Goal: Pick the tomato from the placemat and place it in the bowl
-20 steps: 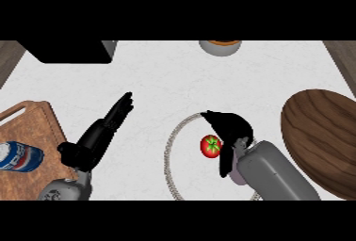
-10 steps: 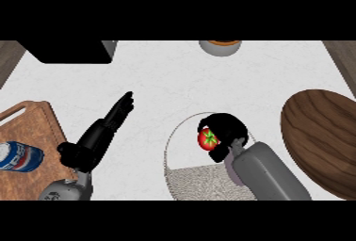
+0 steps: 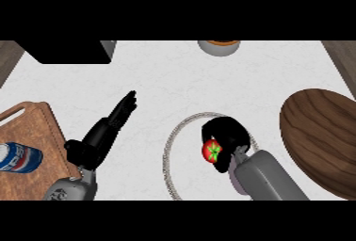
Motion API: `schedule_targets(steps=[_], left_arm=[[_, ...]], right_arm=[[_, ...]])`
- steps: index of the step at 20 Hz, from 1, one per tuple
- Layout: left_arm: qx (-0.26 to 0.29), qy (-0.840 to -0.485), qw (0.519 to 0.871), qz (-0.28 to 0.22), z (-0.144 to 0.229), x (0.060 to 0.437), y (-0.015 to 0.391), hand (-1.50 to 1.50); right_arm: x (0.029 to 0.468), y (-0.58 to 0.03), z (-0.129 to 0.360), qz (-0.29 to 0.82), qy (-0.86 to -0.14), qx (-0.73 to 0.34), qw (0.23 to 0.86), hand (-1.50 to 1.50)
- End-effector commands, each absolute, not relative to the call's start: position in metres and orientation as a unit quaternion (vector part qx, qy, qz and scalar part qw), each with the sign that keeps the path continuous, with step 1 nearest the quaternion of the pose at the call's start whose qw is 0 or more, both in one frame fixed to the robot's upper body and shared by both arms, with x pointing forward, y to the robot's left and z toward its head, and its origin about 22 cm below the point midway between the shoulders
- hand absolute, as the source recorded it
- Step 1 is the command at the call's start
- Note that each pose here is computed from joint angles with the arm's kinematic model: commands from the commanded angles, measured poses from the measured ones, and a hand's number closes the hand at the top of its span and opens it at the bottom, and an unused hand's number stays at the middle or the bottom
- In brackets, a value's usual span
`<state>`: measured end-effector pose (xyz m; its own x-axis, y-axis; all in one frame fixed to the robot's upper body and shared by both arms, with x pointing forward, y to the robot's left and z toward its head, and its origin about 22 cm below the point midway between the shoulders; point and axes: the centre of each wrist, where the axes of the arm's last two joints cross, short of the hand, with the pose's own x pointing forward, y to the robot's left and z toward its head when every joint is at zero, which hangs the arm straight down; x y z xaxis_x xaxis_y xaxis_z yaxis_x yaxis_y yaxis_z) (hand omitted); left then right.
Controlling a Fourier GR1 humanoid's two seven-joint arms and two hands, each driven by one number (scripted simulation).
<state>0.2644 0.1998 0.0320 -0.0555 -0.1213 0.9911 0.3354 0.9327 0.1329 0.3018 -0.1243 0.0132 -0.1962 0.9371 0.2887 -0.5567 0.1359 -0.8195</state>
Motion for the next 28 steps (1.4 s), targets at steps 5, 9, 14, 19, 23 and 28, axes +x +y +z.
schedule_targets(steps=[5,9,14,19,23,28], left_arm=[[-0.076,-0.708,0.684,-0.157,0.034,0.256,0.208,0.0],[-0.078,-0.702,0.689,-0.162,0.03,0.251,0.2,0.0],[-0.072,-0.701,0.692,-0.16,0.03,0.267,0.212,0.0],[-0.072,-0.705,0.685,-0.17,0.026,0.254,0.218,0.0],[-0.07,-0.708,0.684,-0.158,0.033,0.253,0.202,0.0],[-0.073,-0.706,0.685,-0.164,0.022,0.275,0.189,0.0]], right_arm=[[0.195,-0.174,0.027,0.634,-0.473,-0.256,0.556,1.5],[0.183,-0.19,0.032,0.612,-0.472,-0.355,0.526,1.5],[0.158,-0.183,0.077,0.52,-0.544,-0.421,0.506,1.5],[0.158,-0.202,0.128,0.387,-0.647,-0.433,0.495,1.5],[0.149,-0.215,0.147,0.31,-0.685,-0.407,0.519,1.5],[0.172,-0.241,0.156,0.287,-0.658,-0.438,0.54,1.5]])
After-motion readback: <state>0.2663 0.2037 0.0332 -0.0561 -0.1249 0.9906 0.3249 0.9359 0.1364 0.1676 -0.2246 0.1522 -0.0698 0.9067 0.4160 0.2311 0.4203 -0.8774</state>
